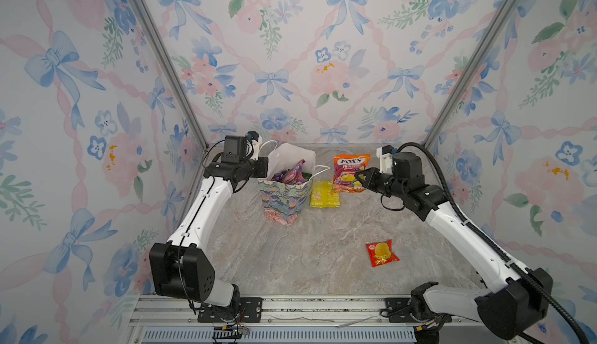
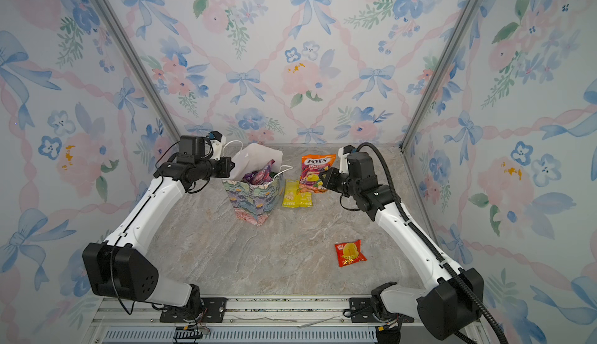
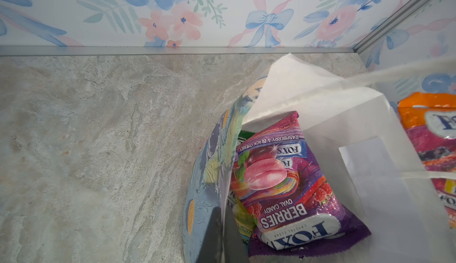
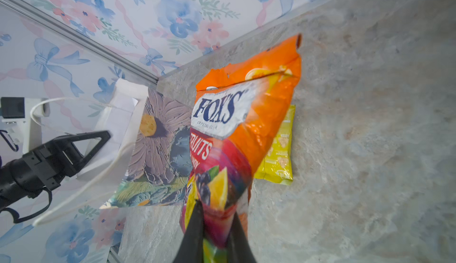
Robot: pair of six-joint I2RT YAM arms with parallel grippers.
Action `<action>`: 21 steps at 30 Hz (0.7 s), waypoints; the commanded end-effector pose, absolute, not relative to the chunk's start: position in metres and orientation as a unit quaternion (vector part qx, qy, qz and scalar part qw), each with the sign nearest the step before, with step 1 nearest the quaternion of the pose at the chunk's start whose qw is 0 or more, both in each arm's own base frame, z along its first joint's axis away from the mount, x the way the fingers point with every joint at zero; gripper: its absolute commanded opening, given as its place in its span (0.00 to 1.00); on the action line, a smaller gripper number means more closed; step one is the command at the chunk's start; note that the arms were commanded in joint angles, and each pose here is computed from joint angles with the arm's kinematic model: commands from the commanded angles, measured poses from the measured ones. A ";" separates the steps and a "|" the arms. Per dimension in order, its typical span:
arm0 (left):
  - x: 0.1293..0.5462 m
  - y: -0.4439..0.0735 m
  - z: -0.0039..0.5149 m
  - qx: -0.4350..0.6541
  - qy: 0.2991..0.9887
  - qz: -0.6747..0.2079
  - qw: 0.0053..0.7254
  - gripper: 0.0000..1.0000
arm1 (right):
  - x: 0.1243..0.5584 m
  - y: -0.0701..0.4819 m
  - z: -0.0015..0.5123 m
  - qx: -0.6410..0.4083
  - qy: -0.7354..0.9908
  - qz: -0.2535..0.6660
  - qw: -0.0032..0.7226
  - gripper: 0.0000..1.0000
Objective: Place the snacks into the paper bag
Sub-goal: 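Carry the orange packet with the right gripper over the bag opening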
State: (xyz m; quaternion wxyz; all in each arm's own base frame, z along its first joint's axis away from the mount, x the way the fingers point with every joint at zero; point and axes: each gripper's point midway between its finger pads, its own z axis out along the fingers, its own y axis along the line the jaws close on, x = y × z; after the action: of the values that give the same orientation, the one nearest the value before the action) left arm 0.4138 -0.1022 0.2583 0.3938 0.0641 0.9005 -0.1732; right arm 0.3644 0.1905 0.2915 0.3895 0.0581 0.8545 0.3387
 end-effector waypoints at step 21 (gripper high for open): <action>0.408 -0.098 0.244 0.065 0.911 -0.166 0.373 0.00 | 0.447 0.302 0.426 -0.050 0.768 0.397 0.500 0.00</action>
State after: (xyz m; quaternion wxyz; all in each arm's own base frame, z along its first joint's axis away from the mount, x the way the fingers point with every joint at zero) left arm 0.4138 -0.1022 0.2583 0.3938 0.0641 0.9005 -0.1732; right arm 0.4508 0.2825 0.3990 0.4760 -0.0222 0.7893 0.3873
